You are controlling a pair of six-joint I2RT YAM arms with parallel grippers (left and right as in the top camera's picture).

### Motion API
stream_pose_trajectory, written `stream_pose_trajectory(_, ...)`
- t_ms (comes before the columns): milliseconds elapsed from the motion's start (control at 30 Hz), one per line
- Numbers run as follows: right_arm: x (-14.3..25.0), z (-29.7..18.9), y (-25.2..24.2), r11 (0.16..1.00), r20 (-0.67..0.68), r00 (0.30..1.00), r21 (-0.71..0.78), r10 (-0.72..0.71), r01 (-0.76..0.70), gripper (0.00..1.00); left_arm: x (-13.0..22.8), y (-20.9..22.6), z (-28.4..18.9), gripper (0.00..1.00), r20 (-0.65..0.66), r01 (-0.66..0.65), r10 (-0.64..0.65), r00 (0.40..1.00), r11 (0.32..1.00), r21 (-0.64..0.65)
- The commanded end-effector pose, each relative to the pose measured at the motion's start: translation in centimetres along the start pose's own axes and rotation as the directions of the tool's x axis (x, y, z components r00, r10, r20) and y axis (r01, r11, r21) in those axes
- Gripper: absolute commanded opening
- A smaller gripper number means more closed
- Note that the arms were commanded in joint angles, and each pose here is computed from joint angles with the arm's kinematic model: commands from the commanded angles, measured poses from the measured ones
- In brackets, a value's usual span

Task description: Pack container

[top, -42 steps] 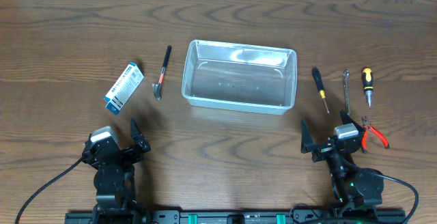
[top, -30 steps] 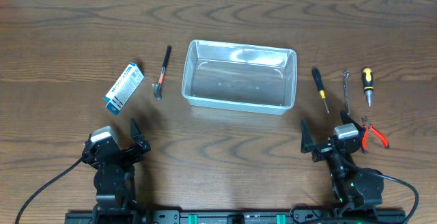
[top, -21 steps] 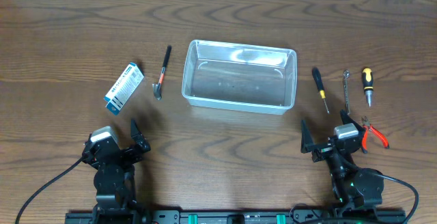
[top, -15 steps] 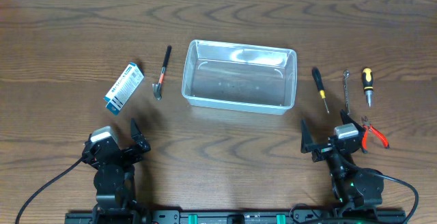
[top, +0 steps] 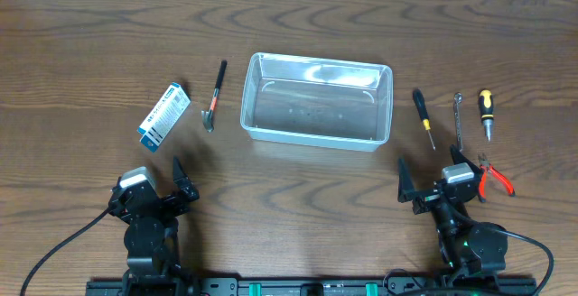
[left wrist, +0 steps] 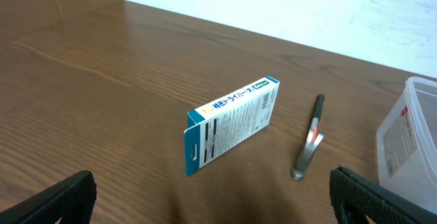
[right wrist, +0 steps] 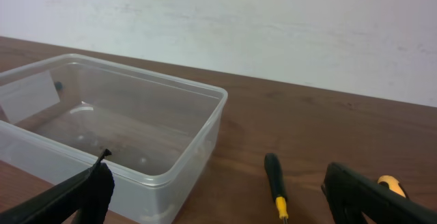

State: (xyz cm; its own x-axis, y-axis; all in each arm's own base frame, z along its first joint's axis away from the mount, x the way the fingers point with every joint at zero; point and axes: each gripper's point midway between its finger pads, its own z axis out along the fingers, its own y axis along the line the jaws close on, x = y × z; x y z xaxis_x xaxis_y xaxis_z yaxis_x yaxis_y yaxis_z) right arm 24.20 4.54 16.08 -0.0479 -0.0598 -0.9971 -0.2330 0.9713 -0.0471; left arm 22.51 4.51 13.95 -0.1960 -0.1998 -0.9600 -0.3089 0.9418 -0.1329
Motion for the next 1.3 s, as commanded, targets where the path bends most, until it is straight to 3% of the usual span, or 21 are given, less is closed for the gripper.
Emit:
stream_pose_trajectory(0,-0.04,-0.05,-0.09,1.000,0.005,1.000,0.002,-0.009,0.009,0.99,0.93,0.27,0.30,0.98,-0.015,-0.025,0.025,1.000,1.000,-0.010)
stream_pose_trajectory(1267,-0.13,-0.06,-0.23,1.000,0.006,1.000,0.009,0.008,-0.008,0.99,0.93,0.27,0.30,0.98,-0.015,-0.025,0.025,1.000,1.000,-0.010)
